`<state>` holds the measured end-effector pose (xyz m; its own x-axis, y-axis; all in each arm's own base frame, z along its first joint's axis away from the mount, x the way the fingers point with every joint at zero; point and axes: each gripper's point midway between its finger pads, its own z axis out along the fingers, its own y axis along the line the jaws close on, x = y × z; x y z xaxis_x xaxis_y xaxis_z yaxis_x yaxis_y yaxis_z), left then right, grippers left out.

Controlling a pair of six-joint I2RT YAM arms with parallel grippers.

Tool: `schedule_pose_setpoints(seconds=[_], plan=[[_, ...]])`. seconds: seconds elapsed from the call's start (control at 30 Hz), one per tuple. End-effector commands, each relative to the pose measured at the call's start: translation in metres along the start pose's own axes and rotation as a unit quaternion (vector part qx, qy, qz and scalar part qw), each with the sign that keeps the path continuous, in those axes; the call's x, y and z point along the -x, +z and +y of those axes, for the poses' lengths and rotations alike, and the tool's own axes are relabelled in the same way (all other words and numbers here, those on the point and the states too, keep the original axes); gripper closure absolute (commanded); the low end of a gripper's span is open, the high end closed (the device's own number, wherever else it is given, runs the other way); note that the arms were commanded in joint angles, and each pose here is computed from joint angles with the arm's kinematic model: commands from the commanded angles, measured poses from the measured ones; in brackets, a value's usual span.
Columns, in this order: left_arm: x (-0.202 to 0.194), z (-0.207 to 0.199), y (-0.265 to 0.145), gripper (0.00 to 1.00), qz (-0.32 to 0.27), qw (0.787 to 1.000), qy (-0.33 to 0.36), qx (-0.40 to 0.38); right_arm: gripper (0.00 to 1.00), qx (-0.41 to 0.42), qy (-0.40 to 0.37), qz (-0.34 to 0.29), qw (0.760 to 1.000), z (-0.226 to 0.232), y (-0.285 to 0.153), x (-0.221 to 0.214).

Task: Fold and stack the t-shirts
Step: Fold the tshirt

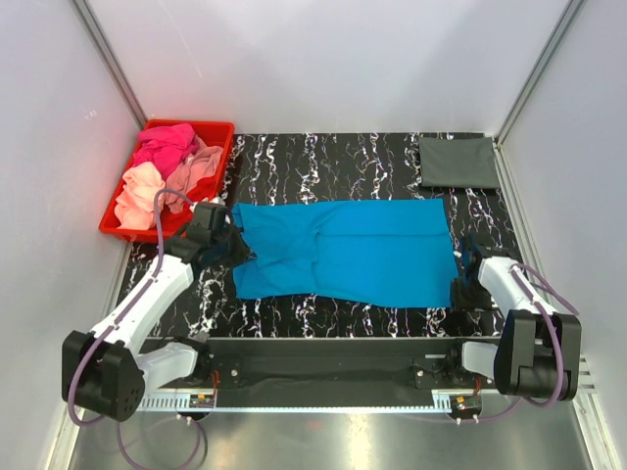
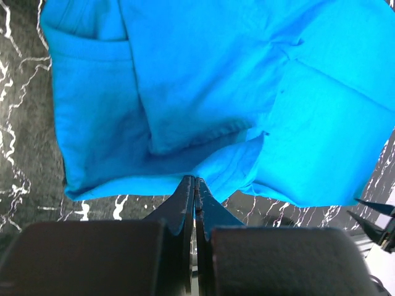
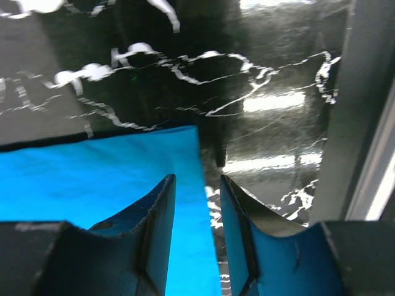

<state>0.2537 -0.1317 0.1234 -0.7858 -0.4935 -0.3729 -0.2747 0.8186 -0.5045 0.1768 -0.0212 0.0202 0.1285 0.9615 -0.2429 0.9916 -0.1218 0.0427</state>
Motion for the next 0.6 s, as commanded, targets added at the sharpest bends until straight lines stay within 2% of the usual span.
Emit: schedule_pose_setpoints(seconds=[0.0, 0.3, 0.33, 0.4, 0.43, 0.5, 0.53, 0.57], plan=[[0.02, -0.024, -0.004, 1.0, -0.014, 0.999, 0.018, -0.048, 0.58, 0.003, 0.028, -0.029, 0.999, -0.003, 0.002, 0.011], [0.028, -0.026, -0.003, 1.0, -0.018, 0.998, 0.013, -0.054, 0.57, -0.02, 0.028, -0.037, 0.999, -0.006, 0.024, 0.008], [0.027, -0.026, -0.001, 1.0, -0.015, 0.998, 0.011, -0.053, 0.62, -0.015, 0.031, -0.037, 0.999, -0.004, 0.027, 0.008], [0.026, -0.026, 0.001, 1.0, -0.011, 0.998, 0.01, -0.053, 0.64, -0.004, 0.031, -0.044, 0.999, -0.002, 0.028, 0.01], [0.027, -0.025, 0.0, 1.0, -0.013, 0.998, 0.012, -0.052, 0.7, 0.005, 0.033, -0.047, 0.998, 0.0, 0.026, 0.012], [0.027, -0.022, 0.0, 1.0, -0.018, 0.999, 0.014, -0.045, 0.92, 0.011, 0.033, -0.053, 0.998, 0.0, 0.025, 0.015], [0.027, -0.02, -0.001, 1.0, -0.019, 0.999, 0.015, -0.041, 0.98, 0.017, 0.035, -0.053, 0.998, 0.001, 0.022, 0.016], [0.03, -0.019, -0.002, 1.0, -0.027, 0.999, 0.016, -0.036, 1.0, 0.015, 0.03, -0.054, 0.998, -0.002, 0.02, 0.016]])
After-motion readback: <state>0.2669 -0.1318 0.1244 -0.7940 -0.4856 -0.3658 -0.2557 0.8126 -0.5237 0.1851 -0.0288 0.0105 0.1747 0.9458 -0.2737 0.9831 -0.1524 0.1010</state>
